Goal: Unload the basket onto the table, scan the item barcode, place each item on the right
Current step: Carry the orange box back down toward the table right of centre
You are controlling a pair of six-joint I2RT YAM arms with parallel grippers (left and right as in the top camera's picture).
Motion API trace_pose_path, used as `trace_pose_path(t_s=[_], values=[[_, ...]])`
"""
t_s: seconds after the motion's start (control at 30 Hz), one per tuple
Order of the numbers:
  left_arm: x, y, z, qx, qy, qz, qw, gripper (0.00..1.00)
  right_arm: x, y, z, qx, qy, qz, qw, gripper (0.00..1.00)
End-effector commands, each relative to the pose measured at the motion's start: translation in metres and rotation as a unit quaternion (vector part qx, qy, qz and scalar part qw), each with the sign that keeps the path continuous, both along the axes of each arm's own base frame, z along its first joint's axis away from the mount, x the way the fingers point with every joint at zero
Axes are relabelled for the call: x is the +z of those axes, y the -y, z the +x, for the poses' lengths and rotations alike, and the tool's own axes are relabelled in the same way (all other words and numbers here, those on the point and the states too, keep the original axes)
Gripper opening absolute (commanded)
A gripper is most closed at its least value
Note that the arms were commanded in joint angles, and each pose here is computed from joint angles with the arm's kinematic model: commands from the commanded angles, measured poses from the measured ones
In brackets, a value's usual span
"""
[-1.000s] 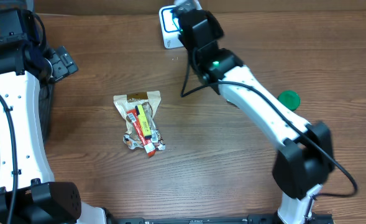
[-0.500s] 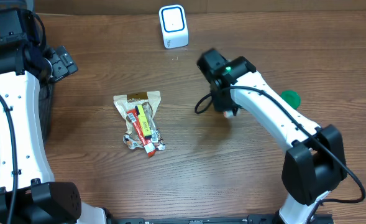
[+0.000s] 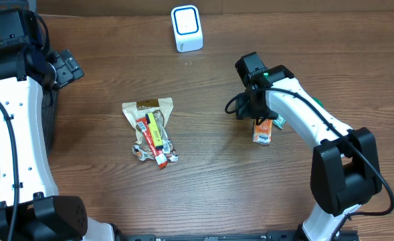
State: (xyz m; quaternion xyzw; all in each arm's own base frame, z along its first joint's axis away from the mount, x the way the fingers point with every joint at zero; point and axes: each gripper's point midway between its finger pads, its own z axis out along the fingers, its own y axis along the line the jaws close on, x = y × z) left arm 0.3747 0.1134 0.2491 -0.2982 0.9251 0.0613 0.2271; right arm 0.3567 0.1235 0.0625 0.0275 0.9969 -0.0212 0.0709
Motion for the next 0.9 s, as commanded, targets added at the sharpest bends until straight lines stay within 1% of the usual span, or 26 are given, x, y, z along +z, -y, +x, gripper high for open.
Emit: trace_pose_path(t_s=[0.0,0.07,0.13,0.4,0.57,0.73,0.87], values=[[0.014,-0.002,0.000,-0.002,0.017,0.011,1.000,1.00,0.029,-0.066,0.001,-0.032,-0.009,0.156,0.987,0.56],[0.014,-0.002,0.000,-0.002,0.017,0.011,1.000,1.00,0.044,-0.111,-0.008,0.003,-0.026,0.249,0.968,0.53],[0.014,-0.002,0.000,-0.002,0.017,0.011,1.000,1.00,0.049,-0.132,-0.013,0.028,-0.024,0.272,0.962,0.53],[0.014,-0.002,-0.001,-0.002,0.017,0.010,1.000,1.00,0.055,-0.179,-0.023,0.087,0.010,0.282,0.955,0.56],[0.014,-0.002,0.000,-0.002,0.017,0.011,1.000,1.00,0.054,-0.180,-0.021,0.088,0.023,0.269,0.959,0.56],[0.014,-0.002,0.000,-0.002,0.017,0.011,1.000,1.00,0.054,-0.180,-0.021,0.088,0.023,0.269,0.959,0.56],[0.014,-0.002,-0.001,-0.002,0.017,0.010,1.000,1.00,0.053,-0.180,-0.022,0.072,0.017,0.271,0.960,0.56]])
